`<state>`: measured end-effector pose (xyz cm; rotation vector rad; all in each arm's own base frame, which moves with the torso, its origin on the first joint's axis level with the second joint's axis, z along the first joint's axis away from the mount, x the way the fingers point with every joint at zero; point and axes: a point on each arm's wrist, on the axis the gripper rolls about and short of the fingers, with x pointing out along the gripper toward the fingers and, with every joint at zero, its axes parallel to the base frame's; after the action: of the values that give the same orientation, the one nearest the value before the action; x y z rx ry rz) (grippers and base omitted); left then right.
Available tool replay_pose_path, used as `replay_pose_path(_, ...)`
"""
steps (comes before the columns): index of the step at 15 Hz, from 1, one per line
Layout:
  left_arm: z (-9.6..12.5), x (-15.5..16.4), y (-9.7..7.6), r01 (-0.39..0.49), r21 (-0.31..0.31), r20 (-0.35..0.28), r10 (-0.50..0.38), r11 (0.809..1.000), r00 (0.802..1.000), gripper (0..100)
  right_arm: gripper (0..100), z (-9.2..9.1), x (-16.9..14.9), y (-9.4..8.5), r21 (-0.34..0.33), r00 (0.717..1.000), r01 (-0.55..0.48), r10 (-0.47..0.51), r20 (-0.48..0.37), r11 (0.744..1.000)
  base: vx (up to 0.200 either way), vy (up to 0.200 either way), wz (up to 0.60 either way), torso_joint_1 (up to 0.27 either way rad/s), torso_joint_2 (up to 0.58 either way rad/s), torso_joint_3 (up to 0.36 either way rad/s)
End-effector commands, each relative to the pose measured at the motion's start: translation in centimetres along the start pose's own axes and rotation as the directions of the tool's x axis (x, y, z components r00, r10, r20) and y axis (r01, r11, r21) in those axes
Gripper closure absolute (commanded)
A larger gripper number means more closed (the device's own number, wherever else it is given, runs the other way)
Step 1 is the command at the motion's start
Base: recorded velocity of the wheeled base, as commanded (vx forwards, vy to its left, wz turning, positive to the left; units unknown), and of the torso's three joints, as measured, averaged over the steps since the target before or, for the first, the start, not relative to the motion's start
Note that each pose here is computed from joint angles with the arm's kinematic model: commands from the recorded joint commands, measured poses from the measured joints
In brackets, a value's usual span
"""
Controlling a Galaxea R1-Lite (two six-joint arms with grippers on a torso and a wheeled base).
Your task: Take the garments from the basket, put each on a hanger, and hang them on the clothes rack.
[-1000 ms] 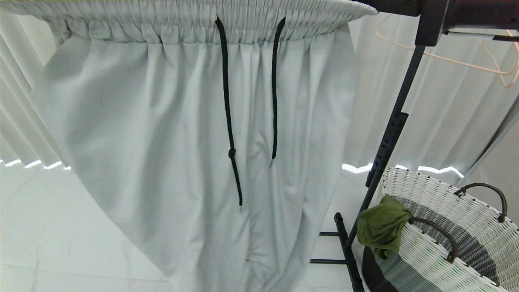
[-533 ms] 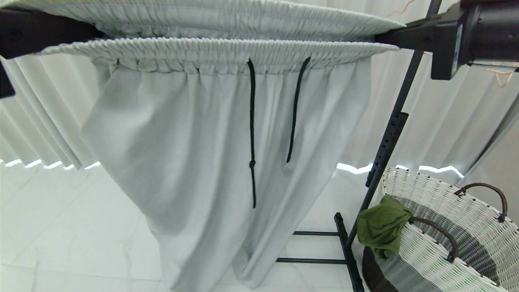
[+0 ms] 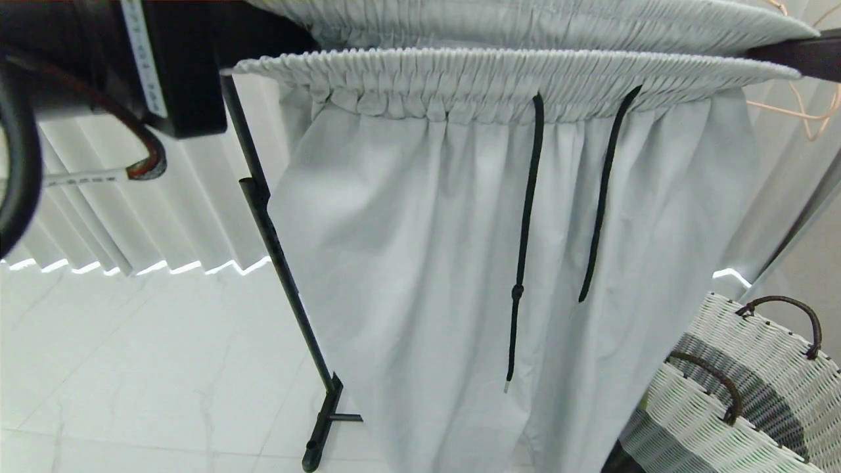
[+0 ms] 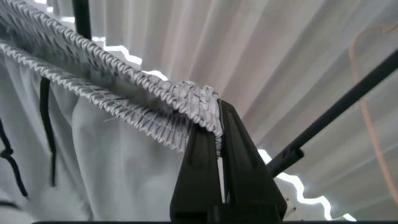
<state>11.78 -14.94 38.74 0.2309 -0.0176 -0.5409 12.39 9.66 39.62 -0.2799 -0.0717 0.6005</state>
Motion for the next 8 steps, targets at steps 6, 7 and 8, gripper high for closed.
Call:
replay_pose_path(6,0.6,2.2,-1.3,-0.078,-0.017,0.011,0.078,0.997,0.997,100,100,0.6,-3.9,-0.5,-0.001,0.999,0.012,-0.012,0.032,1.000,0.000,0.000,0.00,0.000,0.00,0.000)
replay_pose_path(7,0.8,2.4,-1.7,-0.091,-0.027,0.030,0.091,0.996,0.995,100,100,0.3,-5.6,-0.4,-0.004,0.999,-0.033,0.033,0.004,0.999,0.000,0.000,0.00,0.000,0.00,0.000)
replay_pose_path(8,0.7,2.9,-2.0,-0.096,-0.025,0.026,0.097,0.995,0.995,100,100,0.1,-7.0,-0.1,-0.006,0.995,-0.103,0.103,-0.003,0.995,0.000,0.000,0.00,0.000,0.00,0.000)
